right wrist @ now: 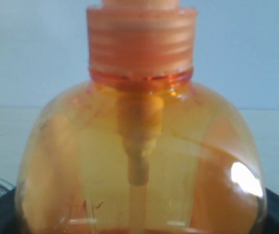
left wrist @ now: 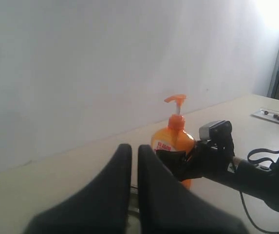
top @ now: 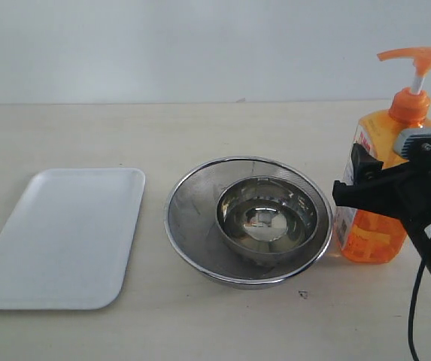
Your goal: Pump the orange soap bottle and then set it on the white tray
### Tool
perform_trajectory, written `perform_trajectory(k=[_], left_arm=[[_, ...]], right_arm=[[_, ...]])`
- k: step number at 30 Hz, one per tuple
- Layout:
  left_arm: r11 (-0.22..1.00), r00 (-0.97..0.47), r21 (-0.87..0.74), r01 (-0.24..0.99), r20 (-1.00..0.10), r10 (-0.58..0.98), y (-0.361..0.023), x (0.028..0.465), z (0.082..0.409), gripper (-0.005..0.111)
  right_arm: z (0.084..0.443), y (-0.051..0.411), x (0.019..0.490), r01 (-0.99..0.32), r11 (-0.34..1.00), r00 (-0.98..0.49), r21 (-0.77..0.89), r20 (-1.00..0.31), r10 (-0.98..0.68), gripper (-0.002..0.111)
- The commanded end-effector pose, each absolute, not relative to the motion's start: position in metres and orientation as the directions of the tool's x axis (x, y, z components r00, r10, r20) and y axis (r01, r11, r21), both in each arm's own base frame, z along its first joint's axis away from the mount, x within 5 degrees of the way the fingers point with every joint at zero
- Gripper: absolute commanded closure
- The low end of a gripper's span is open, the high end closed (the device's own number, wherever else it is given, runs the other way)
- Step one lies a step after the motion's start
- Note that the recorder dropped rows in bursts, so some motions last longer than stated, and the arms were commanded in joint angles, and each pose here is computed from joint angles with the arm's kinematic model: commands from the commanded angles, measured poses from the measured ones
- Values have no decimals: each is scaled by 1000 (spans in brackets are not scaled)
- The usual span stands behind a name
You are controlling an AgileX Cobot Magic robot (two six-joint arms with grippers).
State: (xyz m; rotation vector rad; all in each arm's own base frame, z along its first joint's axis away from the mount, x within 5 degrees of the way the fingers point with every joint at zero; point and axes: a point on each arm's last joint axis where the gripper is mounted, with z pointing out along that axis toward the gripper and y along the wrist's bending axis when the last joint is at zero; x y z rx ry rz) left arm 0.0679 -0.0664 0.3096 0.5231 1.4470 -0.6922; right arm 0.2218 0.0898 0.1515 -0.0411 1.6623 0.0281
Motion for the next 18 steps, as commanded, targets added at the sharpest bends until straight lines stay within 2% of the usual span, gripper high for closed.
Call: perform_trajectory(k=[1,18], left_arm=[[703,-27,-112,703,-991,-132,-66,67,309,102],[698,-52,-147,701,-986,-156,-66,67,309,102]], right_arm=[[145,90,220,-59,998,-149,-14,-989,-23,108],[145,90,220,-60,998,-149,-16,-989,-25,108]])
